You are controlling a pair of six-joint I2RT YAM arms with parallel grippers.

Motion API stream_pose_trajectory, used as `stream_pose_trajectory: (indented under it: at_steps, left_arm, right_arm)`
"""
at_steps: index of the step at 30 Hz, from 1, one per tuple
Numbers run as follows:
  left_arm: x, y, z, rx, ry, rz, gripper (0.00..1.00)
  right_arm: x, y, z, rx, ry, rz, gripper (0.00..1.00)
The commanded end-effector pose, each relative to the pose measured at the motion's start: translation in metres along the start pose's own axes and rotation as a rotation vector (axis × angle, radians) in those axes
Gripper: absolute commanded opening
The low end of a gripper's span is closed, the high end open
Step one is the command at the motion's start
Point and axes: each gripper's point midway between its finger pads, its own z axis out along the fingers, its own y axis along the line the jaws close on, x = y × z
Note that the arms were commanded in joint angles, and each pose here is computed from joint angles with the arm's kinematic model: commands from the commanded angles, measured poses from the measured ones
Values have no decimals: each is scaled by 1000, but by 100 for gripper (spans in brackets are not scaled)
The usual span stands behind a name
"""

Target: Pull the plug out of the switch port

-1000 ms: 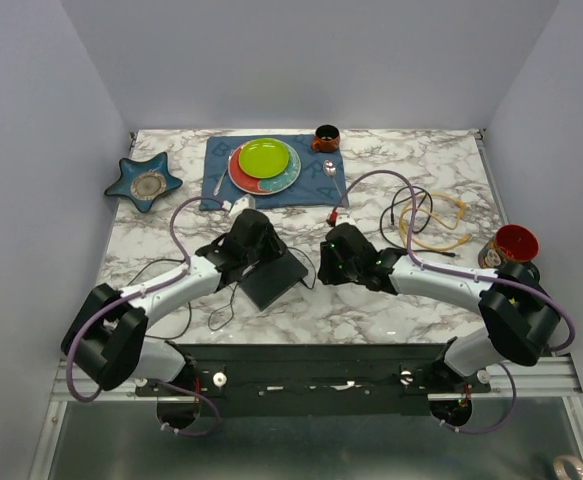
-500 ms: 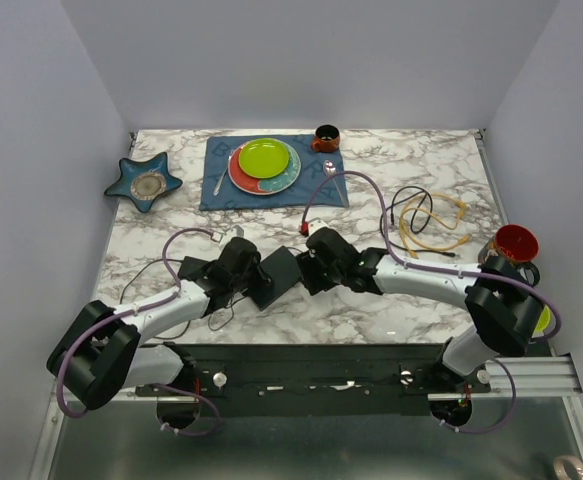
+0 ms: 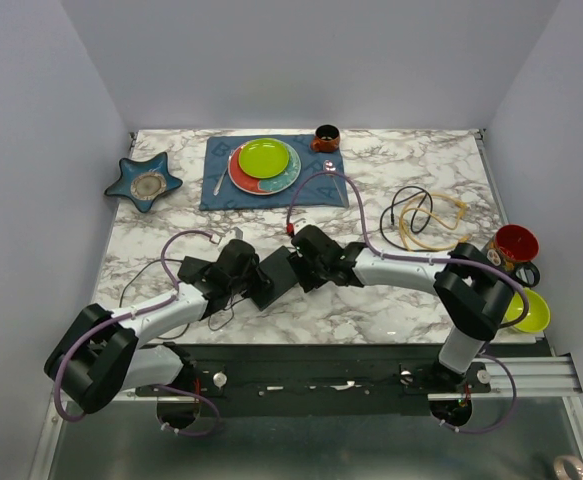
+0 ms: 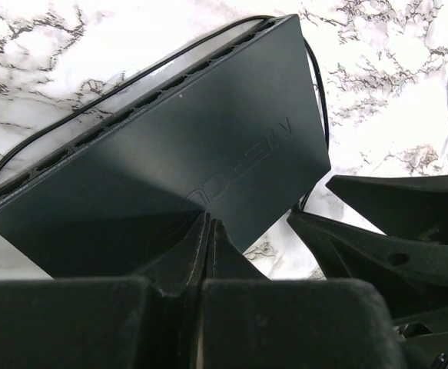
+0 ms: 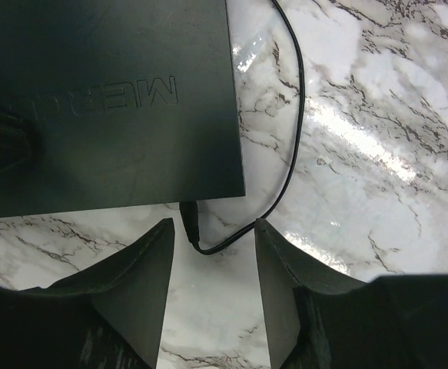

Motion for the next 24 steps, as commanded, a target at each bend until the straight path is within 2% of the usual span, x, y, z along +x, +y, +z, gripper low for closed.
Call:
stream_pose_trajectory:
  at_steps: [1,7,14,19,24]
  left_arm:
    - [12,16,-3,-44,40,10,0]
    - [13,17,-4,-43,42,11,0]
    - [12,15,-7,-34,39,20,0]
    - [11,15,-8,-34,37,28,0]
    - [9,17,-11,-43,27,38,0]
  right_arm:
    - [-9,4,4,3,-9,-26,54]
    - [-10,6,12,0,-2,-22,49]
    - [-6,10,22,-7,5,1,38]
    - [-12,12,26,-10,-15,10,36]
    - [-9,15,31,-16,-5,20,15]
